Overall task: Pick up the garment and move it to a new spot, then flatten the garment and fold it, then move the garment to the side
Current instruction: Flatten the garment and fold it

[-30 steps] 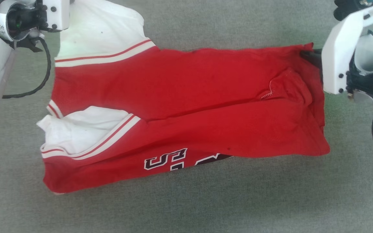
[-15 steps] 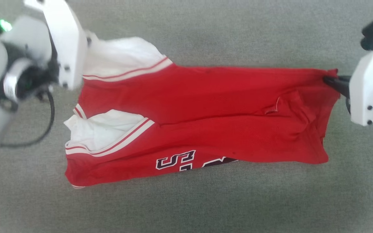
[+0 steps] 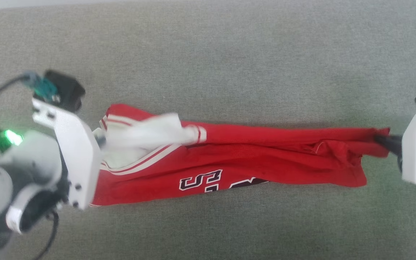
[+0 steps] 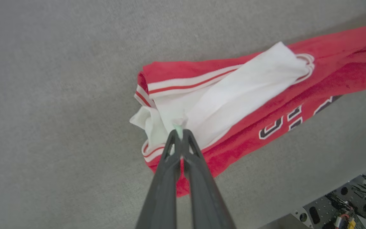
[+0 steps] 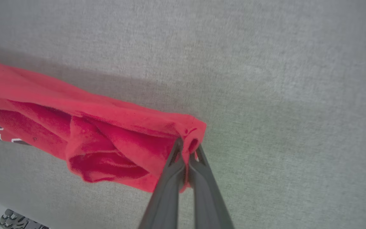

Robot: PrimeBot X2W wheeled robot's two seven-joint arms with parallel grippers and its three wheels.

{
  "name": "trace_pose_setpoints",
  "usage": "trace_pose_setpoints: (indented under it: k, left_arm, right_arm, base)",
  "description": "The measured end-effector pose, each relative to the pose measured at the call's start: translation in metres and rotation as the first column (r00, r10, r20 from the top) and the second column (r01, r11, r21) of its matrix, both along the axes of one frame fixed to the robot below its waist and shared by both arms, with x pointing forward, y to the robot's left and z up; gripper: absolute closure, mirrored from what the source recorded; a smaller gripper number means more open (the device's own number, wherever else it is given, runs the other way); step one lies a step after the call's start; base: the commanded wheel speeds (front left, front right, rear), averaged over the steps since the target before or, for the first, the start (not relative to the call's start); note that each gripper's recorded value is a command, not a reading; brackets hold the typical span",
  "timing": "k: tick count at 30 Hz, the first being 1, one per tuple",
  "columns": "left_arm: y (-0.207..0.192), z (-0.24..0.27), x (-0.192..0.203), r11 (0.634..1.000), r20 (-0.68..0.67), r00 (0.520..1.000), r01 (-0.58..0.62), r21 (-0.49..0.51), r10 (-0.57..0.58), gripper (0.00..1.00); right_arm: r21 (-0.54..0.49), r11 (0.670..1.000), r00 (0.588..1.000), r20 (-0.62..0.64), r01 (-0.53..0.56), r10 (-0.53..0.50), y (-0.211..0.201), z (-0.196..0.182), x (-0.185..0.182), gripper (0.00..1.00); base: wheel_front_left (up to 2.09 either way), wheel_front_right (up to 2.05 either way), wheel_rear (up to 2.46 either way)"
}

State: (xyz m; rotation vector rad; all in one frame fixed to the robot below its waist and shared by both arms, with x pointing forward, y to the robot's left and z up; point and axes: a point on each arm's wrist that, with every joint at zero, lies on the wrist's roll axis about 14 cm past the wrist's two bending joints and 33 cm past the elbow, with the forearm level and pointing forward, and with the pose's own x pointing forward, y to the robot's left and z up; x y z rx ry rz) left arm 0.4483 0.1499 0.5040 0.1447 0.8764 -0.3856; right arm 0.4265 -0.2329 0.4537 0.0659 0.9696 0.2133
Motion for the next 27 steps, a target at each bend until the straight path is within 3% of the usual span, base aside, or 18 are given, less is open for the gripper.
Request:
trace_pose_setpoints:
  k: [9,10,12,13,14,20,27]
  left_arm:
    - [0.01,-0.059,-0.04,0.999,-0.168,0.985,-0.053,-0.011,0.05,1.0]
    - [0.01,-0.066,-0.041,0.998,-0.182,0.982,-0.061,-0.018,0.057,0.95]
    - [0.011,-0.076,-0.042,0.997,-0.192,0.979,-0.069,-0.025,0.063,0.61]
    - [0.011,-0.078,-0.04,0.996,-0.192,0.979,-0.082,-0.036,0.073,0.11]
    - [0.012,-0.082,-0.037,0.992,-0.193,0.977,-0.11,-0.061,0.097,0.0]
    - [0.013,-0.064,-0.019,0.982,-0.065,0.989,-0.138,-0.131,0.13,0.0]
    - [0.022,-0.031,-0.007,0.959,0.152,0.967,-0.165,-0.23,0.203,0.0]
  right_arm:
    - [0.044,0.999,0.99,-0.14,0.011,-0.005,0.016,-0.044,-0.024,1.0]
    - [0.054,0.998,0.988,-0.154,0.012,-0.004,0.019,-0.048,-0.025,1.0]
    - [0.062,0.998,0.988,-0.156,0.01,0.0,0.023,-0.053,-0.024,0.77]
    - [0.06,0.998,0.988,-0.152,0.007,0.002,0.024,-0.053,-0.022,0.6]
    - [0.062,0.998,0.991,-0.136,-0.003,0.012,0.028,-0.052,-0.018,0.02]
    - [0.071,0.997,0.998,-0.067,-0.003,0.007,0.026,-0.036,-0.009,0.0]
    - [0.095,0.992,0.994,0.056,0.084,-0.089,0.005,-0.006,0.003,0.0]
  base:
    - [0.0,0.0,0.0]
    - [0.0,0.0,0.0]
    - [0.0,0.0,0.0]
    - [0.0,0.0,0.0]
    - [0.0,0.0,0.0]
    - [0.0,0.0,0.0]
    - [0.0,0.0,0.0]
